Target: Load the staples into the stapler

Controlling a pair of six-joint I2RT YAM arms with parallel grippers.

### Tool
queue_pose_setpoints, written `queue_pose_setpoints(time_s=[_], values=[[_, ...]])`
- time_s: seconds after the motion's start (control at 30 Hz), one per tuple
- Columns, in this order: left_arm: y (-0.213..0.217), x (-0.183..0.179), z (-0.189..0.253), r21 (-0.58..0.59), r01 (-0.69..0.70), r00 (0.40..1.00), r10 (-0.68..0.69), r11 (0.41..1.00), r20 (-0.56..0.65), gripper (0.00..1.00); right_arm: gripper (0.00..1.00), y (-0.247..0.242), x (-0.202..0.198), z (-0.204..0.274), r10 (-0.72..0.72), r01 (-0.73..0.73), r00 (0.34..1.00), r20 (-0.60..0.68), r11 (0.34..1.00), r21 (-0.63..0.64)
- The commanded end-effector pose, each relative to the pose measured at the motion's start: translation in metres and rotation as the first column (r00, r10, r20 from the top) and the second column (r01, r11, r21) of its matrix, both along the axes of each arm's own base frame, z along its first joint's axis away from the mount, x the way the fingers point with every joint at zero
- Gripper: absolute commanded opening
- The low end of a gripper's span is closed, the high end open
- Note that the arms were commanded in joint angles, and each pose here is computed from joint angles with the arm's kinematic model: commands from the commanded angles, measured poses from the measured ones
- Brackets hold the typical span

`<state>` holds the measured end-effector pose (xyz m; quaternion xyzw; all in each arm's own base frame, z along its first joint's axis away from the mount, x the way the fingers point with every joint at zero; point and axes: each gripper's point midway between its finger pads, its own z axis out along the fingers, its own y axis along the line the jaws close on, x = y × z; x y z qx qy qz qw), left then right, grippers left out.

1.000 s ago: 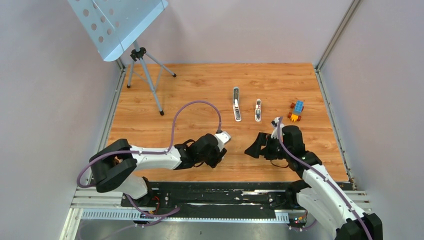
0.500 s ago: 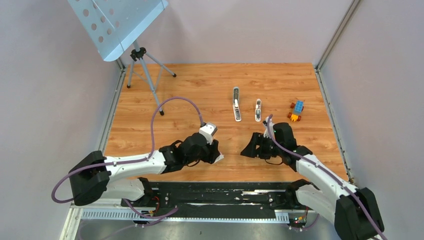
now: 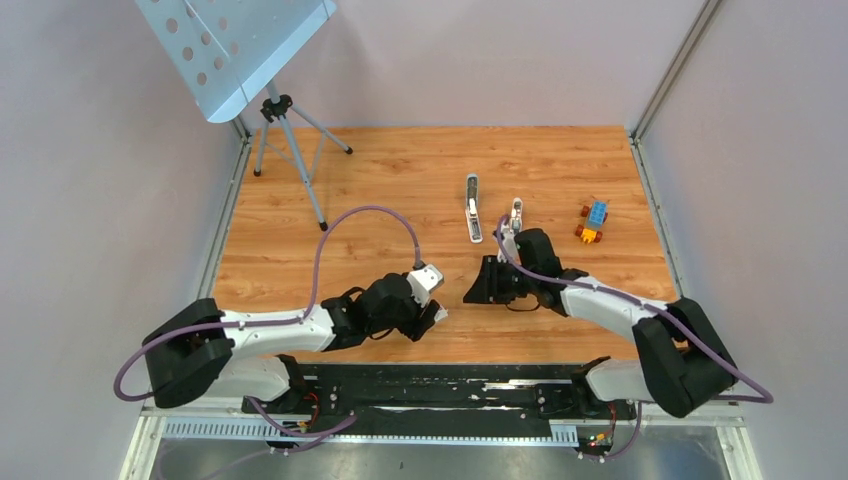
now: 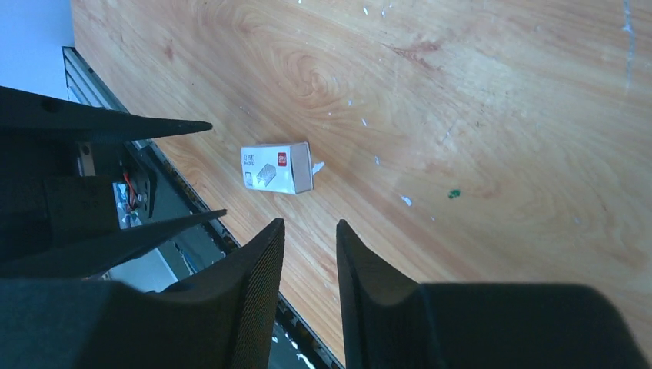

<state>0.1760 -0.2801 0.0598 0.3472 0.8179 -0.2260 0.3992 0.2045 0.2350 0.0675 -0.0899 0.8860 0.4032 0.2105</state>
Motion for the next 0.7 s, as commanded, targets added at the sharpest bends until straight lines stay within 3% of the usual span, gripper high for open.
queue_pose_setpoints(time_s=[0.0, 0.27, 0.67], values=[[-0.012, 0.007, -0.003, 0.054, 0.097, 0.993, -0.1, 0.994, 0.063, 0.62, 0.34, 0.021, 0.005, 0.01, 0.078, -0.079, 0.997, 0.011, 0.995, 0.066], [-0.023, 0.008, -0.016, 0.081, 0.145, 0.988, -0.149, 0.986, 0.045, 0.62, 0.34, 0.034, 0.006, 0.001, 0.14, -0.136, 0.99, -0.029, 0.985, 0.102], [-0.03, 0.008, -0.031, 0.099, 0.169, 0.985, -0.171, 0.981, 0.021, 0.53, 0.32, 0.05, -0.001, -0.014, 0.212, -0.196, 0.974, -0.085, 0.966, 0.166]])
